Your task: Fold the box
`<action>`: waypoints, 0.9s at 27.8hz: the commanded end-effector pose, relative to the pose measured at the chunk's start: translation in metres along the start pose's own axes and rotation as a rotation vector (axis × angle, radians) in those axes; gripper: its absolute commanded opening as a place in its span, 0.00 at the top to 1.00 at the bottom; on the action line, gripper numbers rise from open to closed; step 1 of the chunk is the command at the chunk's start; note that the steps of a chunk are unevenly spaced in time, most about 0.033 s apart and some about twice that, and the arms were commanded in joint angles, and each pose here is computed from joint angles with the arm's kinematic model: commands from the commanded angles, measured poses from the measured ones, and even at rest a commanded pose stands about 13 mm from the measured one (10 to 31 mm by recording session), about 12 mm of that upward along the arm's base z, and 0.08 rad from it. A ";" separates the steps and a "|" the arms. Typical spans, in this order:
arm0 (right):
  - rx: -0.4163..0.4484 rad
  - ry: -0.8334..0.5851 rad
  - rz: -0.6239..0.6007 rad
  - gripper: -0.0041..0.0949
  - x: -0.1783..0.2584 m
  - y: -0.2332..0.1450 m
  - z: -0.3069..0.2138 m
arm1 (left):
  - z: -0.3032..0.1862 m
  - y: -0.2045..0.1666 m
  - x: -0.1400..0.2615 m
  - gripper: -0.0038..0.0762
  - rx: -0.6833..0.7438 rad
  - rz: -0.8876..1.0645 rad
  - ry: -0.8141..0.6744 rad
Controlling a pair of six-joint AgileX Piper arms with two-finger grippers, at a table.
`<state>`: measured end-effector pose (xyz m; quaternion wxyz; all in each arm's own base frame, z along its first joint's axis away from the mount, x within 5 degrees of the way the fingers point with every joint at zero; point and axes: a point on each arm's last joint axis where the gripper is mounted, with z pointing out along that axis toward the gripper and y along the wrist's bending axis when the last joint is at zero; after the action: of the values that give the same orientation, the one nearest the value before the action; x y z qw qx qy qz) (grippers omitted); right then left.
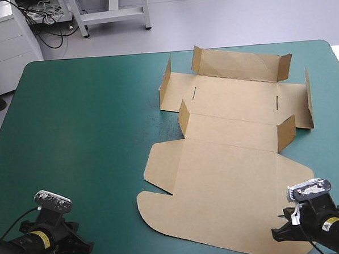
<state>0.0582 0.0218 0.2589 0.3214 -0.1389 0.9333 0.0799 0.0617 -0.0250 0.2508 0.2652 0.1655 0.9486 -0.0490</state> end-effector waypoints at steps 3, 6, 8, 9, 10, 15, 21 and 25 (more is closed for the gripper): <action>-0.002 -0.061 -0.010 0.98 -0.009 0.001 -0.004 | -0.005 0.000 -0.008 0.99 0.003 -0.006 -0.053; -0.002 -0.061 -0.010 0.98 -0.009 0.001 -0.004 | -0.005 0.000 -0.008 0.99 0.003 -0.006 -0.053; -0.002 -0.061 -0.010 0.98 -0.009 0.001 -0.004 | -0.005 0.000 -0.008 0.99 0.003 -0.006 -0.053; -0.002 -0.061 -0.010 0.97 -0.009 0.001 -0.004 | -0.005 0.000 -0.008 0.99 0.003 -0.006 -0.053; -0.002 -0.061 -0.010 0.95 -0.009 0.001 -0.004 | -0.005 0.000 -0.008 0.99 0.003 -0.006 -0.053; -0.027 -0.062 -0.036 0.48 -0.009 0.003 -0.005 | -0.005 0.000 -0.008 0.99 0.003 -0.006 -0.053; -0.013 -0.063 -0.019 0.02 -0.009 0.002 -0.005 | -0.005 0.000 -0.008 0.99 0.003 -0.006 -0.052; -0.001 -0.063 -0.005 0.03 -0.009 0.001 -0.005 | -0.005 0.000 -0.008 0.99 0.003 -0.004 -0.052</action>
<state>0.0581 0.0228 0.2592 0.3227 -0.1433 0.9318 0.0842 0.0617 -0.0250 0.2508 0.2652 0.1655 0.9486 -0.0490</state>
